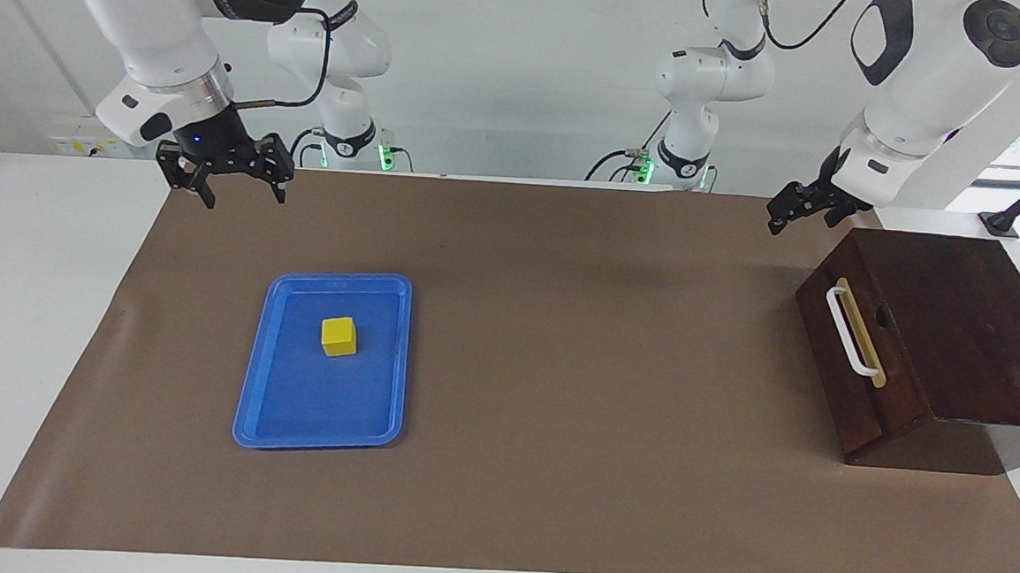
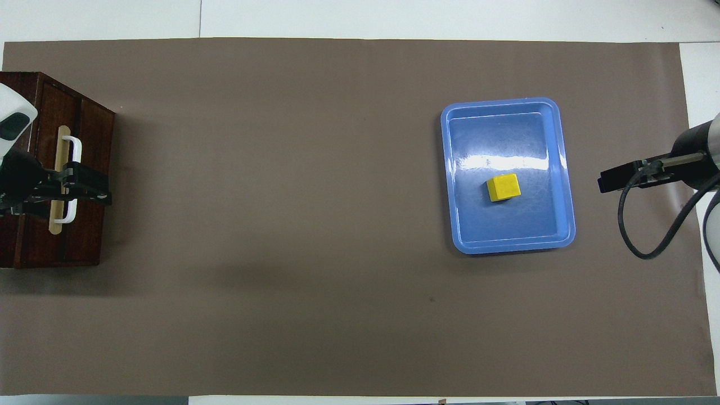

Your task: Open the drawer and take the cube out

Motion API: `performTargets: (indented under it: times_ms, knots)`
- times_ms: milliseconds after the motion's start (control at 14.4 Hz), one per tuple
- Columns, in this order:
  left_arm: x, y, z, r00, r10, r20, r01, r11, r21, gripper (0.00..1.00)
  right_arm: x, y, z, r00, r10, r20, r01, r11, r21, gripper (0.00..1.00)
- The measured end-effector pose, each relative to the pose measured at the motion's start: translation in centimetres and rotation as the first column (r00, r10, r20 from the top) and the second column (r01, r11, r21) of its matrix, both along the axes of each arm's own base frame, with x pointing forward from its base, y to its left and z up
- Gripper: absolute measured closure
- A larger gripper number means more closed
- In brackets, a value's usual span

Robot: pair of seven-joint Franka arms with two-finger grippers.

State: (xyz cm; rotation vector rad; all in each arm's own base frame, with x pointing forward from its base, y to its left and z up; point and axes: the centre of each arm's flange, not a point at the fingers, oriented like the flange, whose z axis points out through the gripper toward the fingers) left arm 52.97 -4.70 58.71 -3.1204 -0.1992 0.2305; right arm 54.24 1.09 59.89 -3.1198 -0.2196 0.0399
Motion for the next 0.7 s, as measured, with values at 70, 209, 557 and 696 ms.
performTargets:
  times_ms: [70,209,557,696]
  knots:
    - [0.01,0.10,0.00,1.000,0.002,0.000,-0.002,1.000,0.000,0.00,0.01,-0.05,-0.04,1.000,-0.001,-0.001,0.001,1.000,0.000,0.00]
    - [0.02,0.18,0.00,1.000,0.003,0.000,-0.003,1.000,0.000,0.00,-0.02,-0.07,-0.08,1.000,-0.001,-0.005,0.001,1.000,0.000,0.00]
    - [0.03,0.19,0.01,1.000,0.003,0.001,-0.003,1.000,0.000,0.00,-0.04,0.01,-0.07,1.000,0.000,-0.006,0.000,1.000,0.000,0.00]
    - [0.03,0.19,0.02,1.000,0.004,0.001,-0.004,1.000,0.000,0.00,-0.06,0.07,-0.08,1.000,0.001,-0.007,-0.001,1.000,0.000,0.00]
